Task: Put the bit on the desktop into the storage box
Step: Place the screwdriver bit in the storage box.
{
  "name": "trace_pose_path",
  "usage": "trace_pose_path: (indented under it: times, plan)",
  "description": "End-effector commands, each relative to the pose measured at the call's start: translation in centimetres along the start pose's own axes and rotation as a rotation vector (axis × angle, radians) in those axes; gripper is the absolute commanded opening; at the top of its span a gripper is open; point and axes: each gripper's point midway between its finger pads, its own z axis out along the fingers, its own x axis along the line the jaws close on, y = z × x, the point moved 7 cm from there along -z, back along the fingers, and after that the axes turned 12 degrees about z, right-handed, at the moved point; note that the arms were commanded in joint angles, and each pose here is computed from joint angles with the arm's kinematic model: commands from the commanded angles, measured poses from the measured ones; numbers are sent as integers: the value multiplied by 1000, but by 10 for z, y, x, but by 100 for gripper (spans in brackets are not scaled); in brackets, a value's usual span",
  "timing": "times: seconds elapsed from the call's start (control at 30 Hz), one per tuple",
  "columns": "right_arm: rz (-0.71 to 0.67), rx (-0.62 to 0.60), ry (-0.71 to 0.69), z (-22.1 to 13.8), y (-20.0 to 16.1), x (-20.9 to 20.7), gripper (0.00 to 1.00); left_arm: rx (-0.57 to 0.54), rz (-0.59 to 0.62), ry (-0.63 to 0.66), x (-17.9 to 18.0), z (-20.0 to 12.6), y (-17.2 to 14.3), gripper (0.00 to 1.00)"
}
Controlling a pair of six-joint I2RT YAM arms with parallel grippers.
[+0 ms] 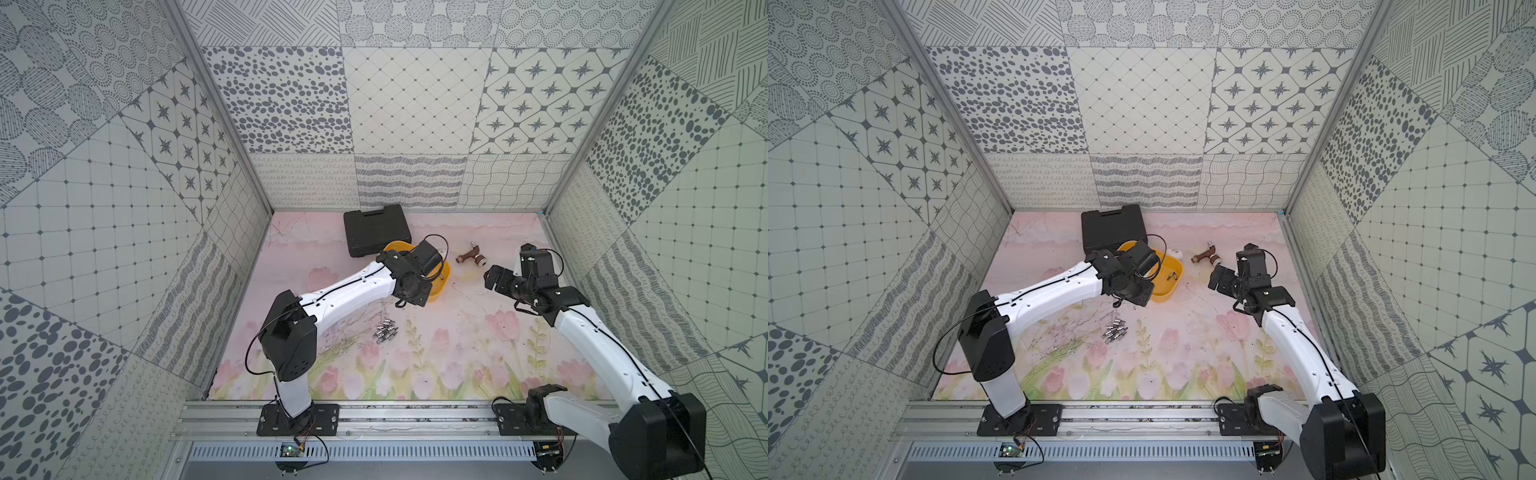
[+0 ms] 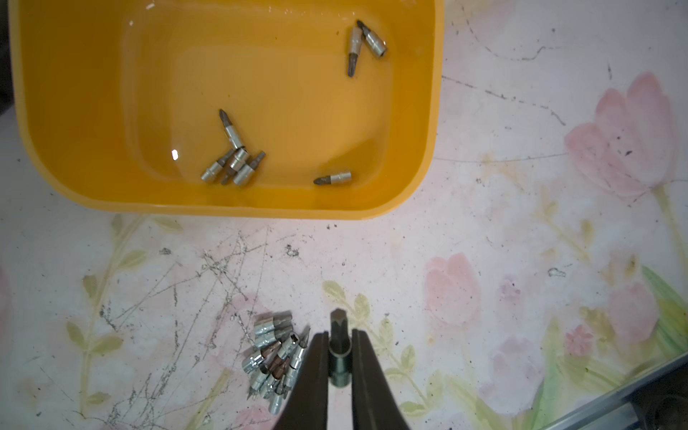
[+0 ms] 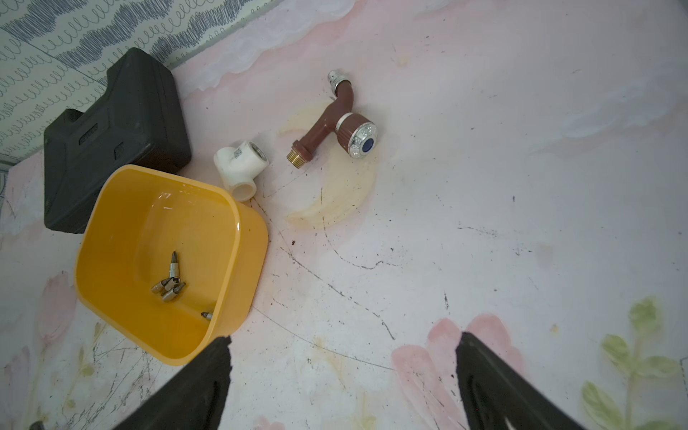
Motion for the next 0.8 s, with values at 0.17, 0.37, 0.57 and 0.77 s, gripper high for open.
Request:
trace_pose_path:
  times: [0.17, 0.37, 0.57, 0.77]
  plan:
    - [5, -12, 32, -7, 1, 1, 97, -24, 46, 20, 48, 29, 45, 15]
    - [7, -4, 31, -9, -1, -2, 96, 2, 23, 22, 67, 55, 57, 15]
    - [7, -2, 33, -10, -2, -4, 96, 52, 41, 47, 71, 81, 61, 15]
    - [8, 1, 34, -11, -2, -5, 97, 81, 46, 46, 71, 100, 62, 15]
